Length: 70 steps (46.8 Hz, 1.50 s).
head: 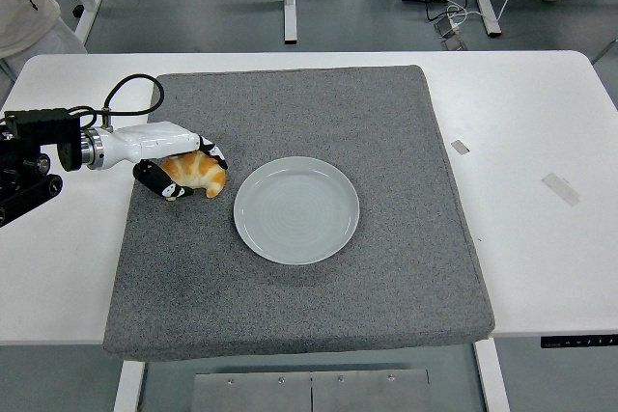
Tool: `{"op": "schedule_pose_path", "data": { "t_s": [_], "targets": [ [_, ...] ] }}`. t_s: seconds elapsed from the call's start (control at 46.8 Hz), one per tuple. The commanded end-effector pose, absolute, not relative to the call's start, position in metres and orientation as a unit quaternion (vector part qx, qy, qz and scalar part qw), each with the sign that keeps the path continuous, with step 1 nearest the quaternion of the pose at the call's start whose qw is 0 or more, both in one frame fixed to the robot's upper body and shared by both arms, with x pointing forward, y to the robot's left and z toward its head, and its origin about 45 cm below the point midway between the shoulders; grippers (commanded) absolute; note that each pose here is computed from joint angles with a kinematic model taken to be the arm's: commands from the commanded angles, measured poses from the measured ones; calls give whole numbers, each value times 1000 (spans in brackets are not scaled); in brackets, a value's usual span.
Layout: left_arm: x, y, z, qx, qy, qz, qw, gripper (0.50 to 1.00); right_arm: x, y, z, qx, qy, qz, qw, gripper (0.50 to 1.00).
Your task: Place the bread on the plate
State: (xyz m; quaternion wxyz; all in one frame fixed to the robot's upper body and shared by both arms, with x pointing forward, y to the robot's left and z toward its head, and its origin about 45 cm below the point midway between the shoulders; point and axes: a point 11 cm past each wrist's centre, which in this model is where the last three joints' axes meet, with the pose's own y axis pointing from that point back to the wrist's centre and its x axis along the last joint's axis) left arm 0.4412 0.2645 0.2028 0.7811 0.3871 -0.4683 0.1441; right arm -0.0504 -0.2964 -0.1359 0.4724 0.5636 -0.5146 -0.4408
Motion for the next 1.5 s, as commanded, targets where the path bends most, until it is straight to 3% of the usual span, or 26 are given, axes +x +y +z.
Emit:
{"op": "schedule_pose_path", "data": {
  "t_s": [0.0, 0.043, 0.748, 1.218, 1.474],
  "targets": [
    [444, 264, 203, 390, -469, 147, 778, 522, -50, -296, -136, 563, -515, -441, 472, 1000],
    [446, 264, 203, 391, -470, 149, 777, 500, -51, -296, -136, 564, -514, -441, 473, 1000],
    [469, 252, 230, 369, -476, 196, 774, 500, -51, -296, -136, 564, -514, -441, 473, 1000],
    [487, 214, 274, 270, -405, 281, 827, 500, -49, -296, -136, 564, -515, -441, 472, 1000],
    [488, 196, 282, 254, -407, 276, 833, 500, -50, -296, -136, 565, -514, -441, 472, 1000]
  ]
}}
